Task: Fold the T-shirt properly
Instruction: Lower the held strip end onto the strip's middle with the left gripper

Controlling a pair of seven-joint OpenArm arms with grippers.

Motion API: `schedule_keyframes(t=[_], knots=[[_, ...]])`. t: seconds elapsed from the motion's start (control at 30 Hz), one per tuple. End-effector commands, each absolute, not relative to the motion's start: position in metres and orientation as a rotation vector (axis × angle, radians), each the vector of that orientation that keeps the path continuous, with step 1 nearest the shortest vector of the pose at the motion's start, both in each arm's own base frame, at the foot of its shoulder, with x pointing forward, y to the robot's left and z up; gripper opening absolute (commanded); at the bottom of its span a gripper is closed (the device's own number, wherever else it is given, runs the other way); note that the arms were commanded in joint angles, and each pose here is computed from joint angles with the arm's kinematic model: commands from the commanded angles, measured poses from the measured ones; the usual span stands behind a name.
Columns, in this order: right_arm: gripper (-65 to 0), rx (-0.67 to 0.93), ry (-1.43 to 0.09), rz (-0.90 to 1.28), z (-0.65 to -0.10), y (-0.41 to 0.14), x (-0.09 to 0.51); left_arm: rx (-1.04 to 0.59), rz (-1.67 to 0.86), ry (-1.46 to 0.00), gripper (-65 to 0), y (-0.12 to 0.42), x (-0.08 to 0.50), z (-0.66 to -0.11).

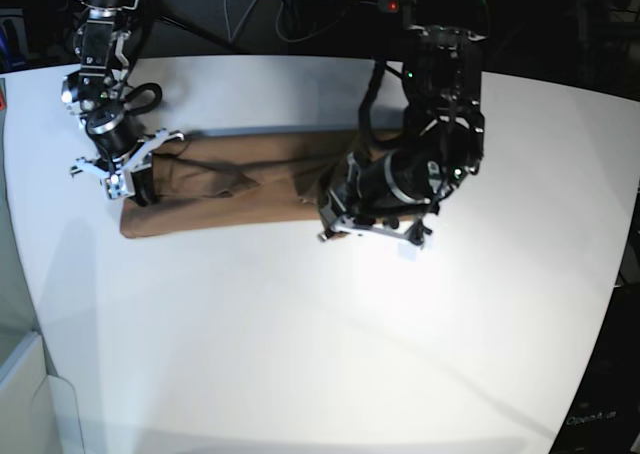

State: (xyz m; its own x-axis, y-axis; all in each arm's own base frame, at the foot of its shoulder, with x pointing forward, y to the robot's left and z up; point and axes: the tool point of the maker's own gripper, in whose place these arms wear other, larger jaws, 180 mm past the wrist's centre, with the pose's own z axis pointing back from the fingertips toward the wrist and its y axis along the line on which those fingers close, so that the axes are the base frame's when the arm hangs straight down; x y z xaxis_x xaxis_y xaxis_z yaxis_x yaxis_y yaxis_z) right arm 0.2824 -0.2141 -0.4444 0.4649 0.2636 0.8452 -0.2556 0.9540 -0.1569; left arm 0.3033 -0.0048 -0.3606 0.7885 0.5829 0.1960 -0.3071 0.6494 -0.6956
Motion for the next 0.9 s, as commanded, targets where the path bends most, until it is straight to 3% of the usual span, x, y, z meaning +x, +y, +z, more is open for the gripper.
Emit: schedule_keyframes(t=[0.0, 0.43, 0.63, 0.87], knots=[[-57.5, -0.019, -0.903, 0.361, -0.468, -0.215, 0.262, -0.726, 0.513, -0.453, -62.5, -0.009, 0.311, -0.349], [-57.5, -0.018, -0.905, 0.361, -0.468, -0.215, 0.262, -0.735, 0.513, -0.456, -60.7, -0.011, 0.312, -0.347], [-57.5, -0.018, -0.903, 0.361, -0.468, -0.215, 0.262, -0.742, 0.503, -0.468, -35.5, -0.012, 0.314, -0.344], [-57.5, -0.018, -0.902, 0.361, -0.468, -0.215, 0.261, -0.796, 0.337, -0.556, -34.6, -0.023, 0.317, -0.329]])
